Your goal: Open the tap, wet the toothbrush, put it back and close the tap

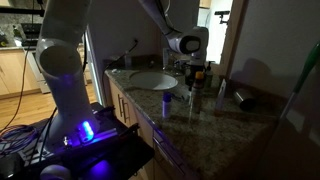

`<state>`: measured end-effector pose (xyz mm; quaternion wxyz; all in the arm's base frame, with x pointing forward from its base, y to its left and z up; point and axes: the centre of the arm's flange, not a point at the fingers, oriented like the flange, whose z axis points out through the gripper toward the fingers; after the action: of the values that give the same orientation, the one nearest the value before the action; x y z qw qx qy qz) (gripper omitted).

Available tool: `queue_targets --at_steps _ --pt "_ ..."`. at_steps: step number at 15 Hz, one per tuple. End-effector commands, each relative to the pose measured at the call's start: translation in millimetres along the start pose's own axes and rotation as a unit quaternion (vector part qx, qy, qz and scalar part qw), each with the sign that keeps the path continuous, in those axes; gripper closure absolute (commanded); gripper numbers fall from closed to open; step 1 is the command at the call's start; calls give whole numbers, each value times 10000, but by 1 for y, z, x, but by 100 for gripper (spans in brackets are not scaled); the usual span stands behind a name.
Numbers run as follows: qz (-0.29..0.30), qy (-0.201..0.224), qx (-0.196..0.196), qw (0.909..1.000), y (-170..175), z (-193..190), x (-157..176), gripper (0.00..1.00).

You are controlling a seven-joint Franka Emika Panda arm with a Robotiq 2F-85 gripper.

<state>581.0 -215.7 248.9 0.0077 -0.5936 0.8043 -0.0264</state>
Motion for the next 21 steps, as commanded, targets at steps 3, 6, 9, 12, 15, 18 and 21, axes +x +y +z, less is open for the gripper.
queue_targets --at_steps 3,6,9,12,15,18,21 --pt "-1087 -396 215 9931 53 -55 -12 0" --pt "-1603 -865 497 9820 74 -98 -29 0" --pt "-1349 -521 518 9881 46 -87 -30 0" --pt "-1660 -596 350 9837 42 -78 -41 0" --pt "-2612 -710 516 9613 33 -106 -96 0" --pt "-3386 -806 583 9357 23 -144 -155 0" --pt "-3379 -836 684 9350 31 -145 -171 0"
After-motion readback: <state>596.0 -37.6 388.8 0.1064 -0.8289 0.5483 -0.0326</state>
